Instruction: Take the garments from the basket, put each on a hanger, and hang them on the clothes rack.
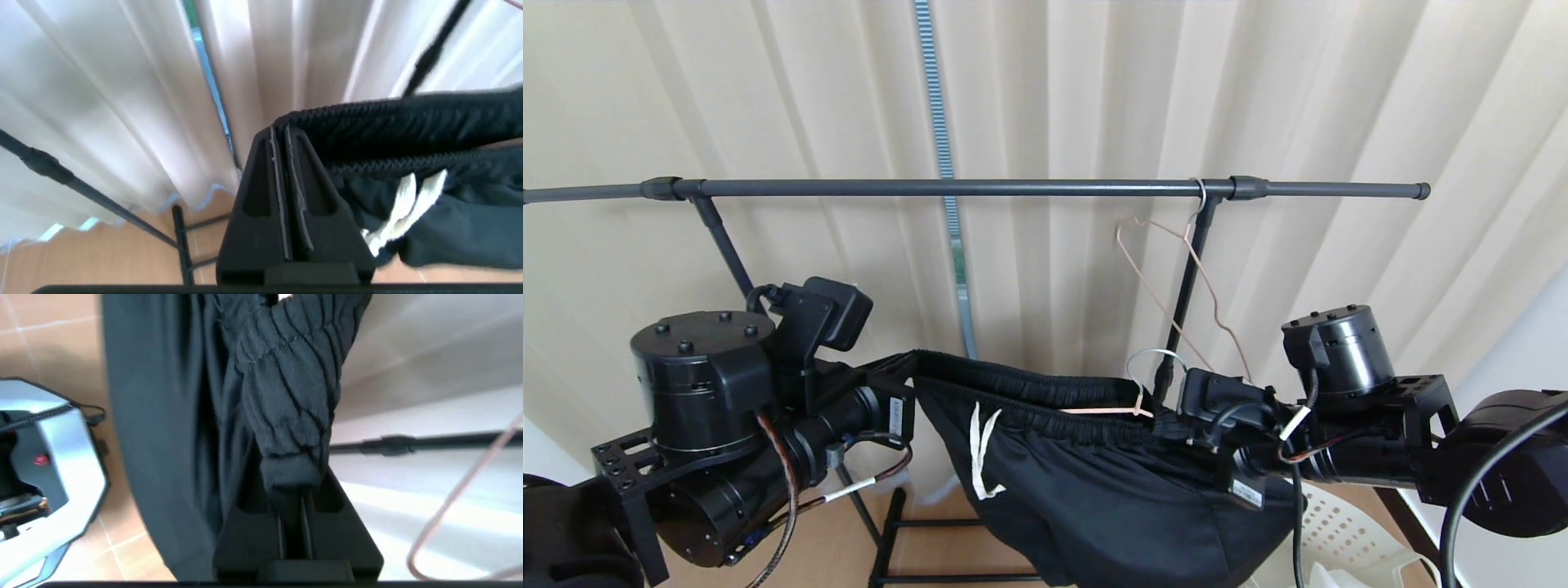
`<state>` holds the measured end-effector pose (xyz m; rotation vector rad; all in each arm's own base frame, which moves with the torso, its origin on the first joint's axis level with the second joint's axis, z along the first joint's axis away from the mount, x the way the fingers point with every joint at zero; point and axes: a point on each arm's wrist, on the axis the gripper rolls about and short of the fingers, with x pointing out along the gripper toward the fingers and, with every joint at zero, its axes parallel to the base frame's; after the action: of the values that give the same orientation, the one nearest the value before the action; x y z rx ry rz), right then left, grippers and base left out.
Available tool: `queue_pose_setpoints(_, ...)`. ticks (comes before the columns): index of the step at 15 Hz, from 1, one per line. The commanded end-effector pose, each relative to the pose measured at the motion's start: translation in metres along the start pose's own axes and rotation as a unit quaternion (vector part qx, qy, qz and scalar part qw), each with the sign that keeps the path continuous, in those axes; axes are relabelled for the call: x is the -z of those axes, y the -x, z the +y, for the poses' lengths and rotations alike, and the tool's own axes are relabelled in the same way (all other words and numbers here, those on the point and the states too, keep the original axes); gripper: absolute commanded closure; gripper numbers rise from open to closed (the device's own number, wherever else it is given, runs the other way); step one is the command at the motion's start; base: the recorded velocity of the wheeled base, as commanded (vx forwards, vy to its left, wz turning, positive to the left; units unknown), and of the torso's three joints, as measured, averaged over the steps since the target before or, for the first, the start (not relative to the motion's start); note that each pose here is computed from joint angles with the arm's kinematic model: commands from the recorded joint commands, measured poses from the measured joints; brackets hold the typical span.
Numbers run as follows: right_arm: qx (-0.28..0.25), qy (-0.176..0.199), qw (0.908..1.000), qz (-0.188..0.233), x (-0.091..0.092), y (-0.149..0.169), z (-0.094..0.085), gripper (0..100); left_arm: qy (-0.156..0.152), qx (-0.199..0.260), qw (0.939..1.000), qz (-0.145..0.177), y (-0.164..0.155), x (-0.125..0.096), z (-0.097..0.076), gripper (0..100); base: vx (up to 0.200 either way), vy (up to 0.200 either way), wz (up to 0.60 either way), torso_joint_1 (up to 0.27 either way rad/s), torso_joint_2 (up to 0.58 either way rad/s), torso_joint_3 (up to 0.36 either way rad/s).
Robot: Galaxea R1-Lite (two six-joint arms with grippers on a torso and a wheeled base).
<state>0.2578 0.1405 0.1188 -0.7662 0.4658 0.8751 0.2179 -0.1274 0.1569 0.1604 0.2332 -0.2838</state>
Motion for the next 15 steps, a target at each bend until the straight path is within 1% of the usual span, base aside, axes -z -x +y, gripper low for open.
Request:
queue_pose_setpoints(1, 0.003, 0.000, 1.0000, 0.000, -0.003, -0.005, -0.002, 100, -0.002, 0.027, 0.9993, -0.024, 0.012, -0.021, -0.010, 100, 0.000, 0.000, 0.00, 0.000, 0.00, 0.000)
queue_pose_setpoints(2, 0.006, -0.003, 1.0000, -0.002, -0.008, -0.006, -0.001, 100, -0.007, 0.039, 0.9991, -0.017, 0.016, -0.023, -0.015, 100, 0.000, 0.000, 0.00, 0.000, 0.00, 0.000)
queue_pose_setpoints(4, 0.012, -0.030, 0.9994, -0.010, -0.015, -0.006, -0.001, 100, -0.019, 0.062, 0.9979, 0.000, 0.020, -0.022, -0.026, 100, 0.000, 0.000, 0.00, 0.000, 0.00, 0.000)
queue_pose_setpoints(6, 0.016, -0.046, 0.9987, -0.013, -0.021, -0.007, 0.002, 100, -0.028, 0.077, 0.9966, 0.006, 0.023, -0.019, -0.033, 100, 0.000, 0.000, 0.00, 0.000, 0.00, 0.000)
queue_pose_setpoints(9, 0.017, -0.043, 0.9988, -0.019, -0.026, -0.006, 0.004, 100, -0.036, 0.087, 0.9955, 0.008, 0.022, -0.017, -0.039, 100, 0.000, 0.000, 0.00, 0.000, 0.00, 0.000)
queue_pose_setpoints(11, 0.015, -0.056, 0.9979, -0.028, -0.031, -0.005, 0.006, 100, -0.039, 0.096, 0.9946, 0.006, 0.023, -0.018, -0.044, 100, 0.000, 0.000, 0.00, 0.000, 0.00, 0.000)
queue_pose_setpoints(12, 0.023, -0.075, 0.9962, -0.039, -0.038, -0.005, 0.010, 100, -0.041, 0.106, 0.9935, 0.007, 0.024, -0.019, -0.049, 100, 0.000, 0.000, 0.00, 0.000, 0.00, 0.000)
queue_pose_setpoints(13, 0.037, -0.083, 0.9950, -0.042, -0.042, -0.007, 0.013, 100, -0.042, 0.111, 0.9929, 0.008, 0.024, -0.021, -0.052, 100, 0.000, 0.000, 0.00, 0.000, 0.00, 0.000)
queue_pose_setpoints(15, 0.047, -0.084, 0.9937, -0.058, -0.049, -0.008, 0.018, 100, -0.036, 0.117, 0.9924, 0.004, 0.024, -0.025, -0.056, 100, 0.000, 0.000, 0.00, 0.000, 0.00, 0.000)
